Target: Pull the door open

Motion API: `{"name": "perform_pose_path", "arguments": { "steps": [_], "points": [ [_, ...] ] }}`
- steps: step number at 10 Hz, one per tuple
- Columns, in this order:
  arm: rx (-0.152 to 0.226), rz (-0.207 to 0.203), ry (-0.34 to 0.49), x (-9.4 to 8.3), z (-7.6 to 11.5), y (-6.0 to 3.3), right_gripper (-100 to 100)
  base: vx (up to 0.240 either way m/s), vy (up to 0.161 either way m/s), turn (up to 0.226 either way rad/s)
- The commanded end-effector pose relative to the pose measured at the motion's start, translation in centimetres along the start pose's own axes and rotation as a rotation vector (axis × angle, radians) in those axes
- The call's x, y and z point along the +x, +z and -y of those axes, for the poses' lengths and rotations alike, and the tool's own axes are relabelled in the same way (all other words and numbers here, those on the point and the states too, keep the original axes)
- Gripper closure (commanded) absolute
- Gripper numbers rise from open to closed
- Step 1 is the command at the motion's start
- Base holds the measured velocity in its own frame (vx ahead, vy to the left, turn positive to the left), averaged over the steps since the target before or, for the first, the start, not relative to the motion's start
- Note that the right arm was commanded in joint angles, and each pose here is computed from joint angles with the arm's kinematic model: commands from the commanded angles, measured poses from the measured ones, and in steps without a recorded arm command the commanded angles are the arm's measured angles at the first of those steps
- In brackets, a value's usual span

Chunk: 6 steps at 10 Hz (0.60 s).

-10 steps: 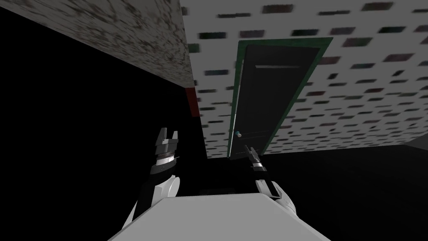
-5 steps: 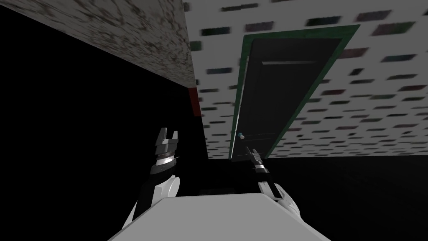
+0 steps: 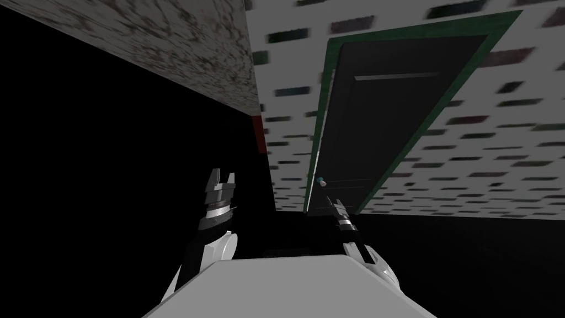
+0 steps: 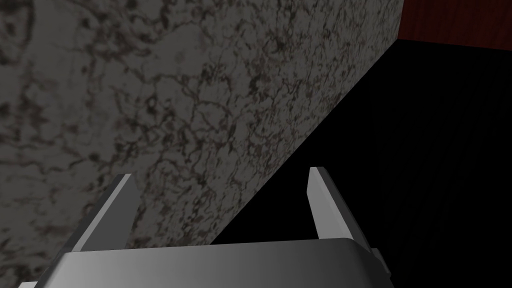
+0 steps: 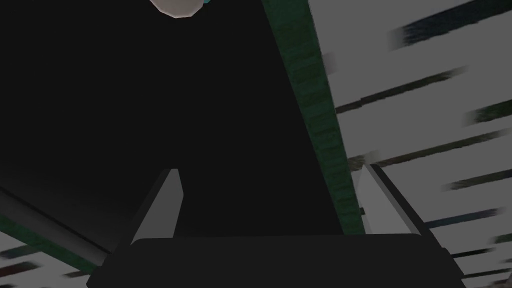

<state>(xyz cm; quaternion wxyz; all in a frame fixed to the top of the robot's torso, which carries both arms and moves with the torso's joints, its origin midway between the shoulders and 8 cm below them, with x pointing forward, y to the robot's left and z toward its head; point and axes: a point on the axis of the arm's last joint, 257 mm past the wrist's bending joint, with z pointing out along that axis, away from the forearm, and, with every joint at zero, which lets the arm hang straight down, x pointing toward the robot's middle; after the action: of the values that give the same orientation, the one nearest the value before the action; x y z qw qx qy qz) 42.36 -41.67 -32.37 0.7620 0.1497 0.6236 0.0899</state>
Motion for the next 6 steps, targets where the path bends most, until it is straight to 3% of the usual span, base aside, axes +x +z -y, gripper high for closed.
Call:
{"name": "perform_pose_path", "arguments": {
  "steps": [1, 6],
  "points": [
    [0.014, -0.012, -0.047, 0.3, 1.1, -0.34, -100, 0.061, -0.031, 0.153],
    [0.065, -0.063, -0.156, 1.6, 4.3, -1.74, -100, 0.063, -0.035, 0.103]
  ]
}}
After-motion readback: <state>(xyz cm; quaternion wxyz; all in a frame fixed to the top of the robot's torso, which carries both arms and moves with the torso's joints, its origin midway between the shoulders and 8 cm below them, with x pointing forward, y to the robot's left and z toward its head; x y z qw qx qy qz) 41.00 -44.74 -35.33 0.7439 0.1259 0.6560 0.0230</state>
